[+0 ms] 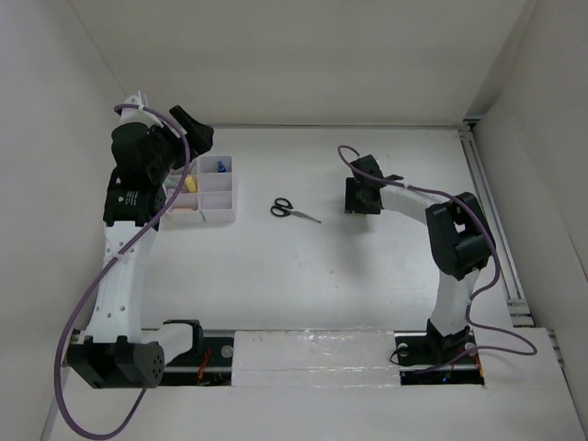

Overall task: Sort the stationery into containers
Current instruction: Pick up the stationery from the center of the board.

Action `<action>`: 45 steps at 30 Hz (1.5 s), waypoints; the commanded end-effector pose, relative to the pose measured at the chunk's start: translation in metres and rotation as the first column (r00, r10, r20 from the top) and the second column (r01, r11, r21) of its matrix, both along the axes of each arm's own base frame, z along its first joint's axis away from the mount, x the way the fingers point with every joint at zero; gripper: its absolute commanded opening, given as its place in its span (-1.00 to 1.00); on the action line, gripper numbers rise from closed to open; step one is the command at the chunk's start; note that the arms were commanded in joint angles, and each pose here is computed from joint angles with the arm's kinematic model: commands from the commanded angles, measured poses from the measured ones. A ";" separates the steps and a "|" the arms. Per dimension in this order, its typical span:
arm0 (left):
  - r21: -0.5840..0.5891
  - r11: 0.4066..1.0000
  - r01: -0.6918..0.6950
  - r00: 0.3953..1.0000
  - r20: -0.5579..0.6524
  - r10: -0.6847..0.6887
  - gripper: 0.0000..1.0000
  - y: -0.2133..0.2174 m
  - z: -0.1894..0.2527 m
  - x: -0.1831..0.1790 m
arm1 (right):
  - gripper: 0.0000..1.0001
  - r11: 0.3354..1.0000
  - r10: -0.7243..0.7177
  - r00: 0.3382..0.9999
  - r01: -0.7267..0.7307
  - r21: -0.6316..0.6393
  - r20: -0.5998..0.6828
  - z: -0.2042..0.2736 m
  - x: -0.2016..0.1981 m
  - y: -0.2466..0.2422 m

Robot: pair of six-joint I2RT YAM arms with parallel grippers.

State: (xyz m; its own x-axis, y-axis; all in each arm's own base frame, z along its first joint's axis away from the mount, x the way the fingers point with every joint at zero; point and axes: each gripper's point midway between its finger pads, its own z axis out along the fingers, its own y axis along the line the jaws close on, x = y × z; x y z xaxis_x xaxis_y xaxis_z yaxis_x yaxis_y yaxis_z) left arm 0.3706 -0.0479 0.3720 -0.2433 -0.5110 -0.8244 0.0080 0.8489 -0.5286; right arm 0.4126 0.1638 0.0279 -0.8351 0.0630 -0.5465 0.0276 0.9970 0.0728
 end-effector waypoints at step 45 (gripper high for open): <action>-0.336 0.614 0.714 0.643 -0.030 -0.765 0.60 -0.120 -0.076 -0.039 | -1.00 0.599 0.348 0.584 -0.740 0.305 0.734 0.292 -0.081 0.268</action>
